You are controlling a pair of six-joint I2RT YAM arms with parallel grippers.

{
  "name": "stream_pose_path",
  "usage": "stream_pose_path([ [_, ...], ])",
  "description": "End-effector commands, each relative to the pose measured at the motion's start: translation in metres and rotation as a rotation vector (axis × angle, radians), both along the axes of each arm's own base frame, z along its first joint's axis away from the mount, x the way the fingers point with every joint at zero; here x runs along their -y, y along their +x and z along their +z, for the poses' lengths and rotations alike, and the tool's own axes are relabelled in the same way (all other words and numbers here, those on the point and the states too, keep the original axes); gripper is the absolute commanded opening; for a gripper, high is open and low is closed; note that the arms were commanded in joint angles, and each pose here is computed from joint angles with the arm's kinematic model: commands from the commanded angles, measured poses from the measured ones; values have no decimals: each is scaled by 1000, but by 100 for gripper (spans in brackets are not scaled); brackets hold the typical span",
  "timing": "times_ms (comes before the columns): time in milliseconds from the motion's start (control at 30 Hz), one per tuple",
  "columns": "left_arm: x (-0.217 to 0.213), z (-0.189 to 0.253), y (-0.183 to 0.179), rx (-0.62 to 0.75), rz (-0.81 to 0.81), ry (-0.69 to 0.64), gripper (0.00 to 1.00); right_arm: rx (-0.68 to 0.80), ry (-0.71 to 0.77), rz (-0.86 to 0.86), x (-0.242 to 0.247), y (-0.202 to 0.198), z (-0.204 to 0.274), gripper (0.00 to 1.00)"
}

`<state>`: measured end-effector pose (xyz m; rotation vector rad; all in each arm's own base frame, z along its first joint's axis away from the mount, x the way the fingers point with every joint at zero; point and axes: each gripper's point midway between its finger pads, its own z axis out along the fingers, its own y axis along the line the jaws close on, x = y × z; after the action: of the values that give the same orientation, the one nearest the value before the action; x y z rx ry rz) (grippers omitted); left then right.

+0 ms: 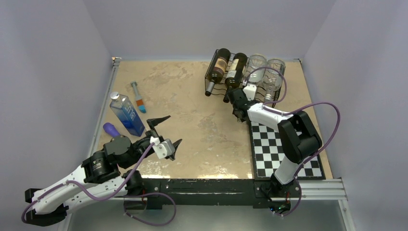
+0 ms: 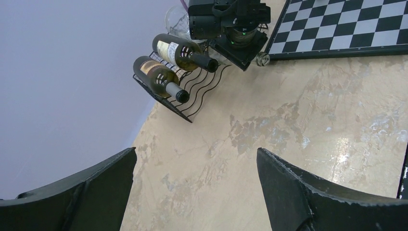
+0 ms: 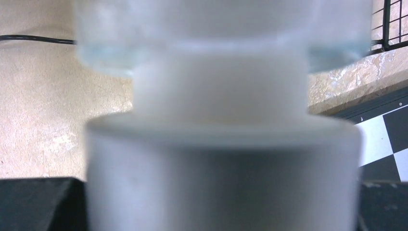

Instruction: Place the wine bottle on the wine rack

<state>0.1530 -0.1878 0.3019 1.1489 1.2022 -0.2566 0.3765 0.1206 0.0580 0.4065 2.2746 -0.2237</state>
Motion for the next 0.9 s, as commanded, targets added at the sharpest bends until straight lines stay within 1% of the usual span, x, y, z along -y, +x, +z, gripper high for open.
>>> stream_pose_path([
  [0, -1, 18, -1, 15, -1, -32, 98, 192, 49, -72, -5, 39, 62, 38],
  [133, 2, 21, 3, 36, 1, -8, 98, 147, 48, -42, -10, 39, 58, 56],
  [167, 3, 22, 3, 37, 1, -6, 98, 138, 48, -50, -9, 37, 57, 62],
  [200, 4, 22, 3, 37, -1, -6, 98, 130, 47, -60, -8, 35, 56, 72],
  [233, 5, 22, 4, 36, -2, -4, 98, 122, 45, -78, -5, 32, 55, 78],
  [267, 6, 21, 3, 34, -6, -3, 98, 112, 43, -95, -3, 29, 54, 83],
  [300, 6, 21, 3, 32, -8, -5, 98, 106, 44, -103, -2, 27, 53, 85],
  [400, 6, 20, 3, 32, -6, -6, 98, 86, 49, -101, -2, 22, 51, 88],
  [600, -1, 24, 7, 60, 26, 11, 98, 31, 80, -126, 1, 4, 48, 89],
  [633, -1, 25, 8, 63, 27, 13, 98, 26, 88, -125, 1, 1, 47, 88],
  [733, -1, 24, 7, 62, 28, 15, 98, 6, 101, -118, 3, -11, 44, 79],
  [867, -2, 20, 8, 54, 30, 18, 98, -41, 113, -116, 6, -28, 33, 73],
])
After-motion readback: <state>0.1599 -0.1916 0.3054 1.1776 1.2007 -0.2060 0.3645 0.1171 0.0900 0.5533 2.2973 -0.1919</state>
